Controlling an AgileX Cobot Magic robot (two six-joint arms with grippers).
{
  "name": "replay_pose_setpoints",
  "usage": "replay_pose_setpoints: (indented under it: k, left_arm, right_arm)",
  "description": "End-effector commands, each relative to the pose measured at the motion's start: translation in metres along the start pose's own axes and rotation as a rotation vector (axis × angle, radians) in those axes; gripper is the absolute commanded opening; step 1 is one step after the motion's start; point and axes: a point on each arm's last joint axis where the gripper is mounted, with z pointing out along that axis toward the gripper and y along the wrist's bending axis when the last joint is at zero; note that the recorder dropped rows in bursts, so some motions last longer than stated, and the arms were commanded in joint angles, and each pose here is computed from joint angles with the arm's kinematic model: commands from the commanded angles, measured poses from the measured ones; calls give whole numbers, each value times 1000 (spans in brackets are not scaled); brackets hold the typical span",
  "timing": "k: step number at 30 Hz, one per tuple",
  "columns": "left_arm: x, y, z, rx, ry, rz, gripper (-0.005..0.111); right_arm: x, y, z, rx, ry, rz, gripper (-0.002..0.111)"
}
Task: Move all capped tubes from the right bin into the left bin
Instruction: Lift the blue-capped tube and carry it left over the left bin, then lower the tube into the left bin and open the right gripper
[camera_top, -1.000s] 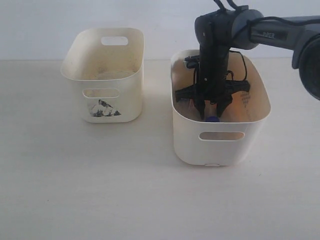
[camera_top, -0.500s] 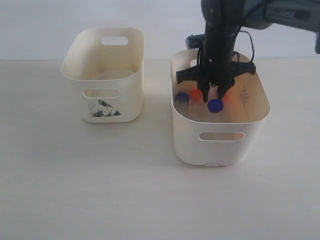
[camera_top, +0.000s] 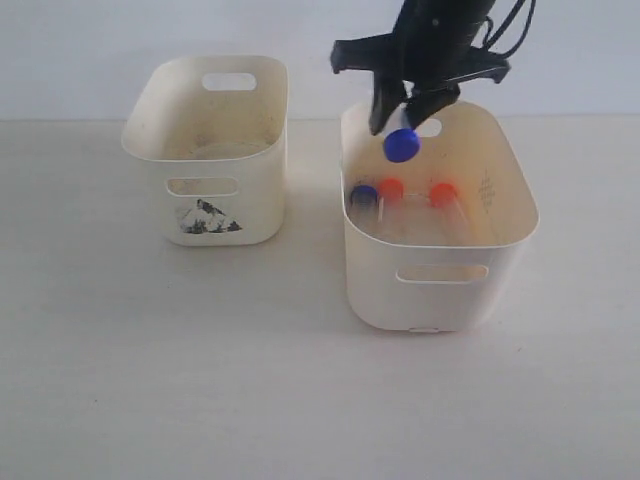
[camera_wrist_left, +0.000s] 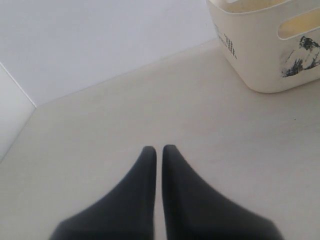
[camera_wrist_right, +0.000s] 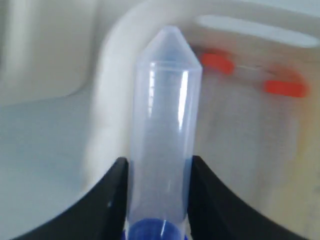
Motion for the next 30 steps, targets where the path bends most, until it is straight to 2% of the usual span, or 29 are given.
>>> replay_pose_setpoints:
  k: [1,2,5,8,13,15,20,28,30]
  left_arm:
    - [-2,0,0,5,-10,-11,4]
    - [-2,0,0,5,-10,-11,4]
    - [-2,0,0,5,-10,-11,4]
    - [-2,0,0,5,-10,-11,4]
    - [-2,0,0,5,-10,-11,4]
    - [-2,0,0,5,-10,-11,4]
    - [-2,0,0,5,-10,-11,4]
    - [-2,0,0,5,-10,-11,4]
    - [-2,0,0,5,-10,-11,4]
  right_arm:
    - [11,51,-2,-333,14,-192,0]
    - [15,68,-2,-419,13,-247,0]
    - [22,104,0,-522,-46,-353,0]
    - [14,133,5,-479,-271,-415,0]
    - [0,165,18,-344,-605,-428,0]
    - [-3,169,31,-310,-660,-425,0]
    - [-13,166,68,-302,-736,-311,0]
    - [-14,158,97,-288,-692,-276,0]
    - [-14,157,101,-285,-678,-274,7]
